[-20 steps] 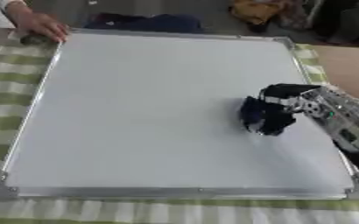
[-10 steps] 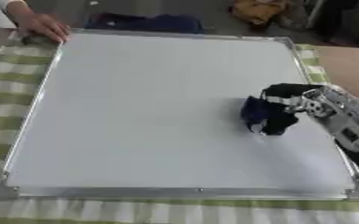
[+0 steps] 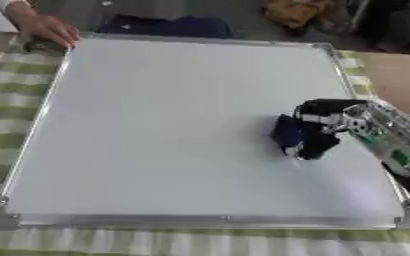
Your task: Wipe the whiteboard clean with a brush.
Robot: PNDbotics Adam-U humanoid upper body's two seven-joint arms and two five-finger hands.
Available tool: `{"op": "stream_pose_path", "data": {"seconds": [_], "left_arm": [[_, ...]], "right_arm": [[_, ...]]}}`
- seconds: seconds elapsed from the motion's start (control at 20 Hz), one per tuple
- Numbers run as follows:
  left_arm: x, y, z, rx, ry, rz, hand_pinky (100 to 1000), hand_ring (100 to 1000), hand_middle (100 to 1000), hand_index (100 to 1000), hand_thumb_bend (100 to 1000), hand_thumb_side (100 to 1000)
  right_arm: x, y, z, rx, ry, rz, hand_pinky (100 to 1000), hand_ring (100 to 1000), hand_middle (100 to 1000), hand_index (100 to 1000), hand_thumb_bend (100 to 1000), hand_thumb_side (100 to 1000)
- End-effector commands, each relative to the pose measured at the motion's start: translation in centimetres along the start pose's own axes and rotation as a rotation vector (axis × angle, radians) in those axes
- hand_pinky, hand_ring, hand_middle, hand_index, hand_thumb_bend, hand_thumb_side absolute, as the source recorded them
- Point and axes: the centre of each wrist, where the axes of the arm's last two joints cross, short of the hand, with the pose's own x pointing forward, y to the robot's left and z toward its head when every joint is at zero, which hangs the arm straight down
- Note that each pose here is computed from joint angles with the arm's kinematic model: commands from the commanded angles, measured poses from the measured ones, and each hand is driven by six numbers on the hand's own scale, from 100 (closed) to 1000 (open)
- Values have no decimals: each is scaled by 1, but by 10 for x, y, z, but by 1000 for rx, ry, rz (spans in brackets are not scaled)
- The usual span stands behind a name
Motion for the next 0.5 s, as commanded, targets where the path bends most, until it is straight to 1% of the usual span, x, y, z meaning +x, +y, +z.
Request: {"op": "stream_pose_path", "data": {"seconds": [0.05, 0.5], "left_arm": [[6, 0, -4, -11, -30, 2, 648, 797, 775, 813, 203, 1000], [7, 0, -5, -14, -32, 4, 648, 797, 775, 813, 203, 1000]], "right_arm": [[10, 1, 4, 35, -48, 7, 667, 793, 708, 250, 172, 615], [29, -5, 16, 55, -130, 22, 664, 789, 708, 244, 173, 631]]}}
